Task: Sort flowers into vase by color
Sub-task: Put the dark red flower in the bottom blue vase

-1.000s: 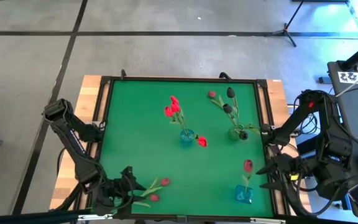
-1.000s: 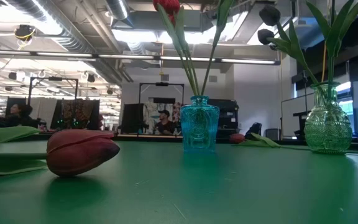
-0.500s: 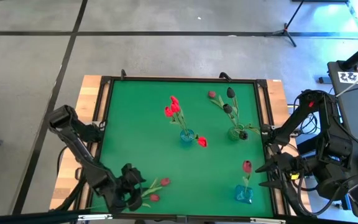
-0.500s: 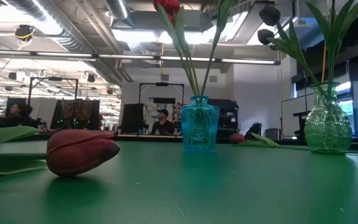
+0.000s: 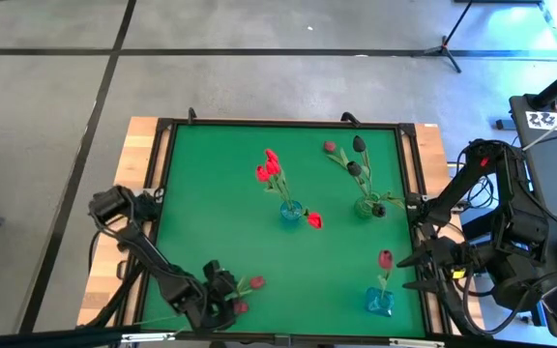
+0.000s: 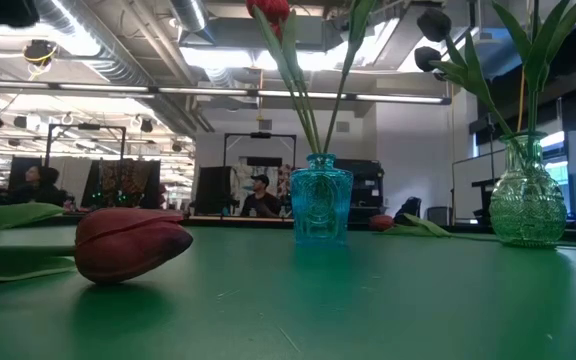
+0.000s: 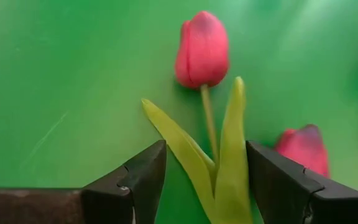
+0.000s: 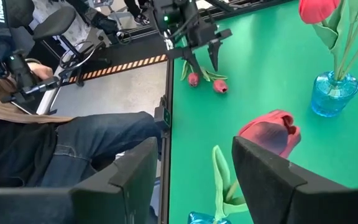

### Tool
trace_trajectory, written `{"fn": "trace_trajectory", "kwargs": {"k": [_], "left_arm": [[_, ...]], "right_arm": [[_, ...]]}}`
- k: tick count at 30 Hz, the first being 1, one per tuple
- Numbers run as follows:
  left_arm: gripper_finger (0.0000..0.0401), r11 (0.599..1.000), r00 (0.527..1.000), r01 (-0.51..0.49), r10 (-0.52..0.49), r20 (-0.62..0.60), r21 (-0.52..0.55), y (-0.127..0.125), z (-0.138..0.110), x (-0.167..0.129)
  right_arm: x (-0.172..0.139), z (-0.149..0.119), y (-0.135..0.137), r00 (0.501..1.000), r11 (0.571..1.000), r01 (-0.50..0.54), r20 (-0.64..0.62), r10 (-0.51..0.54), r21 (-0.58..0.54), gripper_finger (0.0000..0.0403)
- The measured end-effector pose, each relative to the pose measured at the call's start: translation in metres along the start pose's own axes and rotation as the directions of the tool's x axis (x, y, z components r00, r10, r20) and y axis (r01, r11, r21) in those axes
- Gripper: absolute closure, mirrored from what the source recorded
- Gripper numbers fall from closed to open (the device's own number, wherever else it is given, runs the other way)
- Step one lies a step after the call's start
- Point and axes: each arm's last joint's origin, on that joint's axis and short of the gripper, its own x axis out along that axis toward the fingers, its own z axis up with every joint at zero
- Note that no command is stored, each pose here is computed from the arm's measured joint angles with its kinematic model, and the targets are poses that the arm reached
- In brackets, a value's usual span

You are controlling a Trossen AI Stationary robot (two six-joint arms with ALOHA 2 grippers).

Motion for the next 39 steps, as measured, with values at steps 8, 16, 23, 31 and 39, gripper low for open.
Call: {"fn": "trace_trajectory", "kwargs": {"k": [8, 16, 23, 31, 39], "left_arm": [[0.0213, 0.999, 0.999, -0.039, 0.039, -0.006, 0.006, 0.003, -0.003, 0.017], [0.0357, 0.999, 0.998, -0.051, 0.051, 0.026, -0.001, 0.004, 0.003, 0.019], [0.0389, 0.999, 0.983, 0.001, -0.007, 0.183, 0.033, 0.001, 0.029, -0.02], [0.0397, 0.998, 0.843, 0.032, -0.058, 0.535, 0.056, 0.006, 0.082, -0.098], [0.0393, 0.92, 0.632, 0.301, -0.389, 0.67, 0.251, -0.016, 0.131, -0.132]], "right_arm": [[0.0, 0.001, -0.001, 0.999, 1.0, 0.018, 0.032, -0.018, -0.012, 0.0194], [-0.003, 0.006, -0.003, 0.988, 0.992, 0.075, 0.14, -0.06, -0.101, 0.0194], [-0.008, 0.015, -0.003, 0.964, 0.987, 0.106, 0.258, -0.072, -0.119, 0.0194], [-0.018, 0.037, 0.011, 0.866, 0.947, 0.236, 0.49, -0.102, -0.22, 0.0194], [0.008, 0.059, 0.019, 0.864, 0.946, 0.219, 0.498, -0.074, -0.239, 0.0194]]}}
